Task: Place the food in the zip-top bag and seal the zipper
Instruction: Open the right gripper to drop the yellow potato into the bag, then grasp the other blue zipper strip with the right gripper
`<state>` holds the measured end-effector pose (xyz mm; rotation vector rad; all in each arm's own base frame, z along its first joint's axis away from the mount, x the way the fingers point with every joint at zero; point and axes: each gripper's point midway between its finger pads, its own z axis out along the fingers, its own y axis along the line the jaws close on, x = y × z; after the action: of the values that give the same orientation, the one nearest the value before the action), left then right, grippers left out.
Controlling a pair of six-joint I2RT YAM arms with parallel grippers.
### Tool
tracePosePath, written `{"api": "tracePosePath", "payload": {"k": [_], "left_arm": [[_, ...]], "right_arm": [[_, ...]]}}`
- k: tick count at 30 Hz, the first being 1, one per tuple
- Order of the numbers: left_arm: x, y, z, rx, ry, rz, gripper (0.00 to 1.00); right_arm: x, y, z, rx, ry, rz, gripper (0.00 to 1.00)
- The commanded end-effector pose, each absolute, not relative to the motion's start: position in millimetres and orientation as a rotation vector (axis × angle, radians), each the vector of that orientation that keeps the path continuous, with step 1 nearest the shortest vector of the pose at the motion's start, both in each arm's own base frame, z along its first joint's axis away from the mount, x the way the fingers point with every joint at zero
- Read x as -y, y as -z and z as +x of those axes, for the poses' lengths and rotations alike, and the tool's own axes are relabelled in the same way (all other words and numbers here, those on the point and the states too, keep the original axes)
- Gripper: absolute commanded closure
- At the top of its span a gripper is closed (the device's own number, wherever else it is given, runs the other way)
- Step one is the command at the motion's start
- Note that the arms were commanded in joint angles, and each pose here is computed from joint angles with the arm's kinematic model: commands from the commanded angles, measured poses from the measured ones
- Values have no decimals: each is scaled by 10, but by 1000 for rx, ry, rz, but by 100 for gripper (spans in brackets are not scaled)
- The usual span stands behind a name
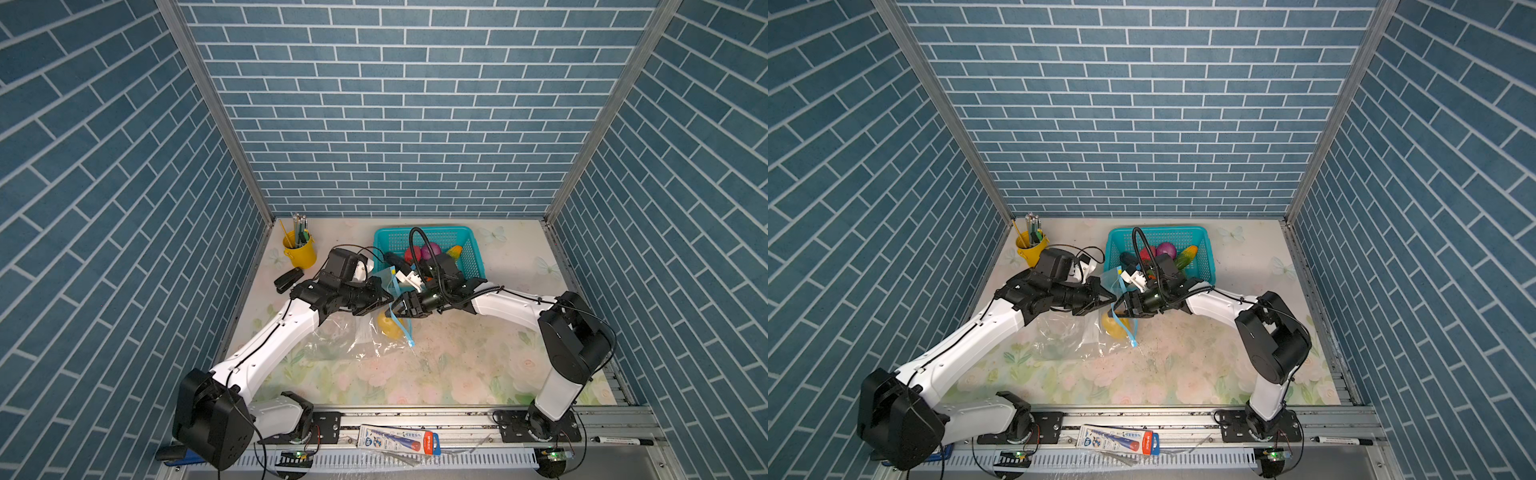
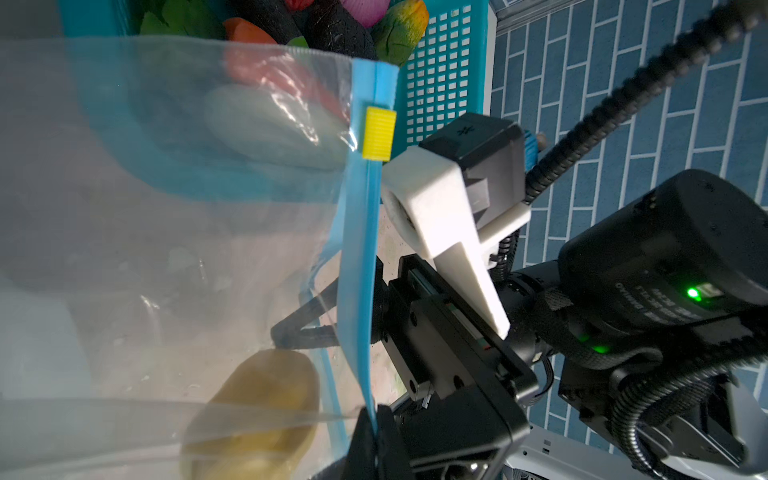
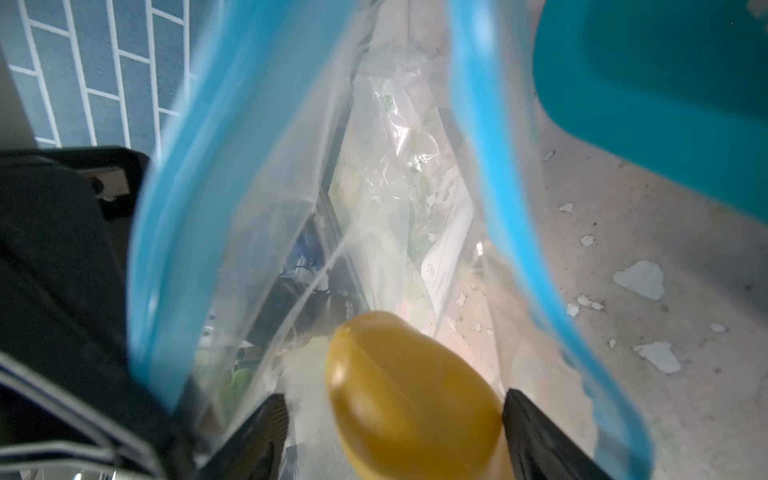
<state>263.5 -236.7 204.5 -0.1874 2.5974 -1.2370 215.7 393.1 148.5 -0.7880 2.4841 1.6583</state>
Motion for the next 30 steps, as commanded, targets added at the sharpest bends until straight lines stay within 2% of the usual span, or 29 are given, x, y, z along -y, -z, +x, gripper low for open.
{"api": "tracePosePath", "payload": {"k": [1, 9, 23, 30], "left_arm": [[2359, -2057, 2618, -2583, 1250, -179, 100], [2299, -2039, 2637, -2579, 1243, -207, 100], [2177, -2086, 2671, -2552, 1252, -252, 100], [2168, -2117, 2677, -2547, 1256, -252, 100]], "right_arm": [[-4014, -1653, 2218, -2408, -1650, -850, 17], [-3889, -1725, 2196, -2429, -1552, -862, 23], [-3411, -1680, 2352, -2520, -1185, -725, 30], [-3549, -1476, 2448, -2602, -1238, -593, 39]]}}
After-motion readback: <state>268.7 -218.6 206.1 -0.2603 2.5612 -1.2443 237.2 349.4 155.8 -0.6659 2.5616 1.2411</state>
